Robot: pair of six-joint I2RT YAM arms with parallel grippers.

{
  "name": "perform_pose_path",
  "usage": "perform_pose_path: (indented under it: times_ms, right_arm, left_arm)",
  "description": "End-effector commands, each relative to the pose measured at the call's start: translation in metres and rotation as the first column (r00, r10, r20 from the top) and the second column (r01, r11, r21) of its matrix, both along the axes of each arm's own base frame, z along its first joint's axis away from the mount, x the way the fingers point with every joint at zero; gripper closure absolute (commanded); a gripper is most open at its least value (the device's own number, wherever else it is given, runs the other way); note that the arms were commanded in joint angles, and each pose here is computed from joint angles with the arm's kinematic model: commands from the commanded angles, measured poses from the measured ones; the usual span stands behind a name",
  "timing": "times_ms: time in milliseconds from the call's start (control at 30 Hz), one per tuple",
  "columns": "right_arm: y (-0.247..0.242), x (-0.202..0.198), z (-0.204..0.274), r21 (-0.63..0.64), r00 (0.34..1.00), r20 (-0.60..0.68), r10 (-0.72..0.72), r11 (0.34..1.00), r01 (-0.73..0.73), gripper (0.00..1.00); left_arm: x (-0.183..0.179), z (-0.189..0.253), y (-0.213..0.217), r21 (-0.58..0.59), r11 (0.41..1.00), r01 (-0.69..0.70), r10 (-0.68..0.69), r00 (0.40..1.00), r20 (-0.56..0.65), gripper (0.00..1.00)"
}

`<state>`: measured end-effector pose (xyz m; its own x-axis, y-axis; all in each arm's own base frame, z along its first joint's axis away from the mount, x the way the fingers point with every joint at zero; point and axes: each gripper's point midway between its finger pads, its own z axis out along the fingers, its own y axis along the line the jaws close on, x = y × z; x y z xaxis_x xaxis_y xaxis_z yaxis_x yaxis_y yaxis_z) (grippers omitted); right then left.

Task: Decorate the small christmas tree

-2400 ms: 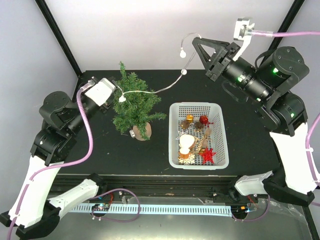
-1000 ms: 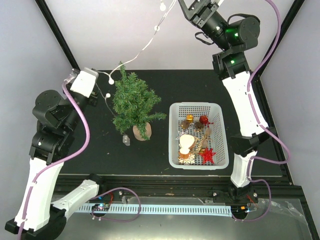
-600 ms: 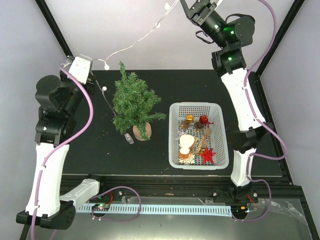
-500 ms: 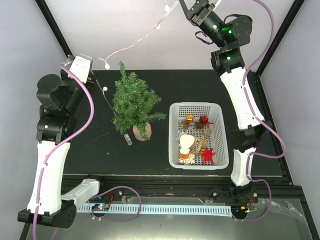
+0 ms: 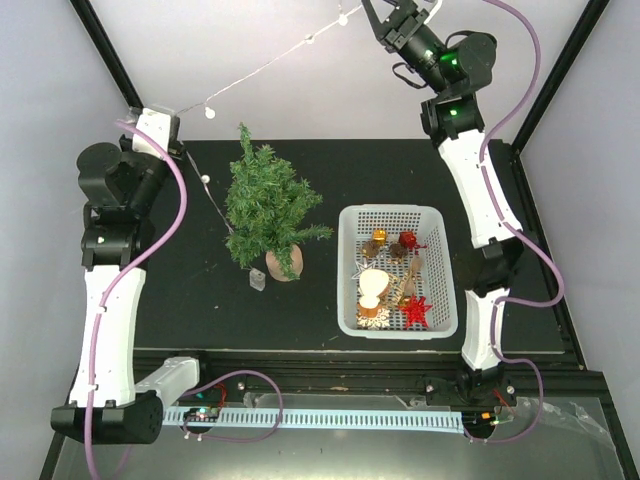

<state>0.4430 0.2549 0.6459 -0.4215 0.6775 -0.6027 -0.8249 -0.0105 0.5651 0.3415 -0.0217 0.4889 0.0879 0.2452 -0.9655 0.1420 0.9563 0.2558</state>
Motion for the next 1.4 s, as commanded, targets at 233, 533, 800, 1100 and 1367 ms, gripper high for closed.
perform_pose_path:
  times_ms: [233,533,800,1100,1367]
  right_arm:
    - [-0.009,0.023,-0.019,-0.016,0.999,-0.015,-0.030,0.999,0.030,0.99]
    - [-0.020,0.040,-0.041,-0.052,0.996,-0.054,-0.069,0.996,0.066,0.99]
    - [-0.039,0.067,-0.079,-0.101,0.983,-0.122,-0.141,0.987,0.129,0.99]
    - [-0.067,0.082,-0.131,-0.177,0.948,-0.194,-0.253,0.959,0.220,0.99]
    - [-0.084,0.086,-0.159,-0.239,0.916,-0.224,-0.333,0.930,0.280,0.99]
  left_arm:
    - [0.016,-0.015,-0.002,-0.068,0.996,0.064,-0.064,0.998,0.005,0.98]
    - [0.037,-0.042,0.002,-0.098,0.993,0.058,-0.063,0.997,-0.043,0.98]
    - [0.057,-0.065,-0.001,-0.120,0.989,0.087,-0.098,0.991,-0.093,0.99]
    - [0.076,-0.081,-0.004,-0.137,0.985,0.106,-0.122,0.986,-0.114,0.98]
    - [0.097,-0.082,-0.011,-0.148,0.978,0.144,-0.162,0.979,-0.121,0.98]
